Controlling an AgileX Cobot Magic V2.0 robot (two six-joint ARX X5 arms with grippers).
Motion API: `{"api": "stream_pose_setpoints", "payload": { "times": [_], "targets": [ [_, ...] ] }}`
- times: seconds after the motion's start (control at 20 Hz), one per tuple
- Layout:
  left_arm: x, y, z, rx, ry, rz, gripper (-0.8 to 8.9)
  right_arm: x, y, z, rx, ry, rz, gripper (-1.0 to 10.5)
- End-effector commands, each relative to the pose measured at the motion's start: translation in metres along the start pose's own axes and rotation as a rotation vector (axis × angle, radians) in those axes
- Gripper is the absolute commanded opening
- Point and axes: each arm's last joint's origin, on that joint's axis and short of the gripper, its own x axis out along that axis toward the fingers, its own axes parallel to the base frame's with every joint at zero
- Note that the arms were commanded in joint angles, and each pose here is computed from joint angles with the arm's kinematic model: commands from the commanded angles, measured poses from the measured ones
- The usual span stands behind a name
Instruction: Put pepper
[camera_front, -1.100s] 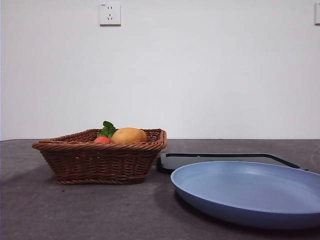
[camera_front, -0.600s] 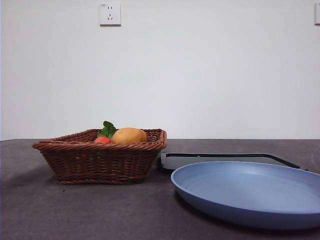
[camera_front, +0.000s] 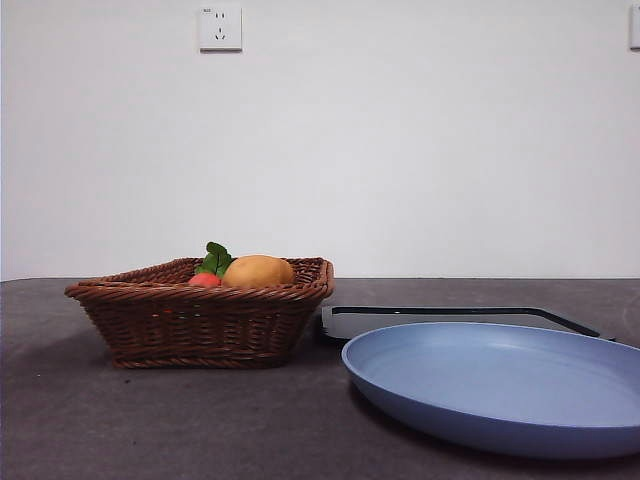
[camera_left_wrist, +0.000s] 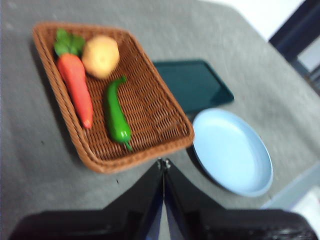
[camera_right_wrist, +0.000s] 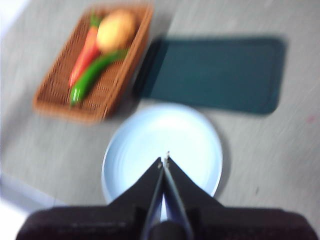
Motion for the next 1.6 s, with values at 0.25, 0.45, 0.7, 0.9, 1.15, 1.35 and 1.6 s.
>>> {"api": "stream_pose_setpoints", "payload": {
  "times": [0.25, 0.45, 0.7, 0.9, 1.15, 1.35, 1.6],
  "targets": [
    [-0.001, -0.004, 0.002, 0.064, 0.011, -0.014, 0.67, 0.006, 0.002, 0.002, -0.041, 0.070, 0.034, 0.7],
    [-0.001, -0.004, 0.002, 0.065, 0.011, -0.015, 4.01, 0.013, -0.001, 0.004, -0.008, 0.102, 0.032, 3.1],
    [-0.001, -0.004, 0.002, 0.066, 0.012, -0.020, 4.01, 0.031, -0.012, 0.010, 0.024, 0.176, -0.004, 3.1],
    [-0.001, -0.004, 0.003, 0.067, 0.007, -0.021, 4.01, 0.065, -0.030, 0.018, 0.072, 0.291, -0.038, 3.1],
    [-0.001, -0.004, 0.003, 0.067, 0.007, -0.021, 4.01, 0.124, -0.051, 0.020, 0.111, 0.446, -0.009, 3.1],
    [-0.001, -0.004, 0.003, 0.067, 0.007, -0.021, 4.01, 0.169, -0.062, 0.015, 0.093, 0.540, -0.051, 2.9],
    [-0.001, -0.004, 0.003, 0.067, 0.007, -0.020, 4.01, 0.203, -0.067, 0.003, 0.063, 0.630, -0.055, 2.8]
  ]
}}
